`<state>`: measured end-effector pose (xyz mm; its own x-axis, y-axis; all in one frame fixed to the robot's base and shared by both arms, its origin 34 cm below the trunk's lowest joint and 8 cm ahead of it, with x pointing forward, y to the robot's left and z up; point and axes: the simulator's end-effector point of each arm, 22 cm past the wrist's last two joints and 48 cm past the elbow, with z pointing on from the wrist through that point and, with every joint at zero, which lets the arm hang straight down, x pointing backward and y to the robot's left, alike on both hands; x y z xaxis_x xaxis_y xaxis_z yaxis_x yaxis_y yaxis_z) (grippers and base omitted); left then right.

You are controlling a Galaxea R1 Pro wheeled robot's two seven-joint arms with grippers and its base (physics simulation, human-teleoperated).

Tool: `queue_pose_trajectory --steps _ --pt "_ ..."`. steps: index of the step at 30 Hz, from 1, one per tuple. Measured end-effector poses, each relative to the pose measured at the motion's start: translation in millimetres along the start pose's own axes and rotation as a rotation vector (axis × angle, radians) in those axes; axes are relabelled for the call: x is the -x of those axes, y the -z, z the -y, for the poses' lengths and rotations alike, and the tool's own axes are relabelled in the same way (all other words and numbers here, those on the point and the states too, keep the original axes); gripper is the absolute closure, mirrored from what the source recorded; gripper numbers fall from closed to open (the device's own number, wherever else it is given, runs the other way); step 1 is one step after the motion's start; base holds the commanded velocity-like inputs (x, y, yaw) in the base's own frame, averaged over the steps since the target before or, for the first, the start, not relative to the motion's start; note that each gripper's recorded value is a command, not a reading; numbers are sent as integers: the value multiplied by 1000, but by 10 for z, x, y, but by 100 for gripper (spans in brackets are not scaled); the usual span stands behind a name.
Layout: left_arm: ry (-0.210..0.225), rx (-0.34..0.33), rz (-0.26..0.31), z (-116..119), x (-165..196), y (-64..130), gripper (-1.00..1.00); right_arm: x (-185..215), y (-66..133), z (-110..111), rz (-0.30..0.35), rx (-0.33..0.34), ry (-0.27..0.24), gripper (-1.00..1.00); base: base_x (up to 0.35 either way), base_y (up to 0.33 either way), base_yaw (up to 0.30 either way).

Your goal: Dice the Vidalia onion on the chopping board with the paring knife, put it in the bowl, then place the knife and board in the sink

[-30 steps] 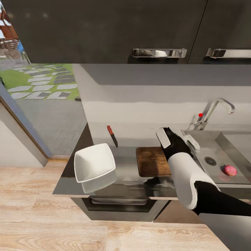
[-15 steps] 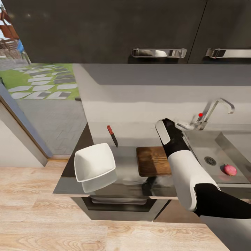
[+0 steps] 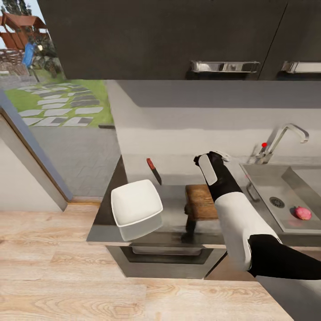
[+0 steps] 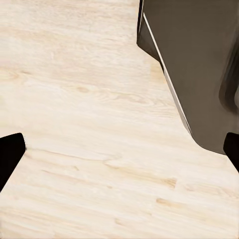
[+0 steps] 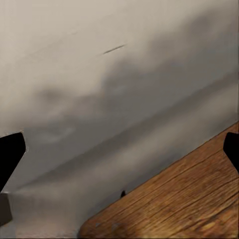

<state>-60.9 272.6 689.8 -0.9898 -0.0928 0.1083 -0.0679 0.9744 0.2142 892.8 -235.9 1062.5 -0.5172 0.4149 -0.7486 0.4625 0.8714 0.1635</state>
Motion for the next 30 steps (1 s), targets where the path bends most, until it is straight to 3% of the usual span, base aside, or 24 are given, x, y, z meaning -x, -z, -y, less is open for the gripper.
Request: queue_pose_trajectory --steps 7,11,17,30 --pt "0 0 0 0 0 0 -100 -11 -6 -15 -1 7 6 -100 -2 292 0" --pt "0 0 0 0 1 0 -100 47 -11 51 28 -24 48 -100 0 299 0" --pt "0 0 0 0 -1 0 -100 23 -30 57 28 -26 67 -100 0 299 0" --pt "-1 0 -1 1 -6 0 -100 -12 -43 28 21 -13 72 -100 17 285 0"
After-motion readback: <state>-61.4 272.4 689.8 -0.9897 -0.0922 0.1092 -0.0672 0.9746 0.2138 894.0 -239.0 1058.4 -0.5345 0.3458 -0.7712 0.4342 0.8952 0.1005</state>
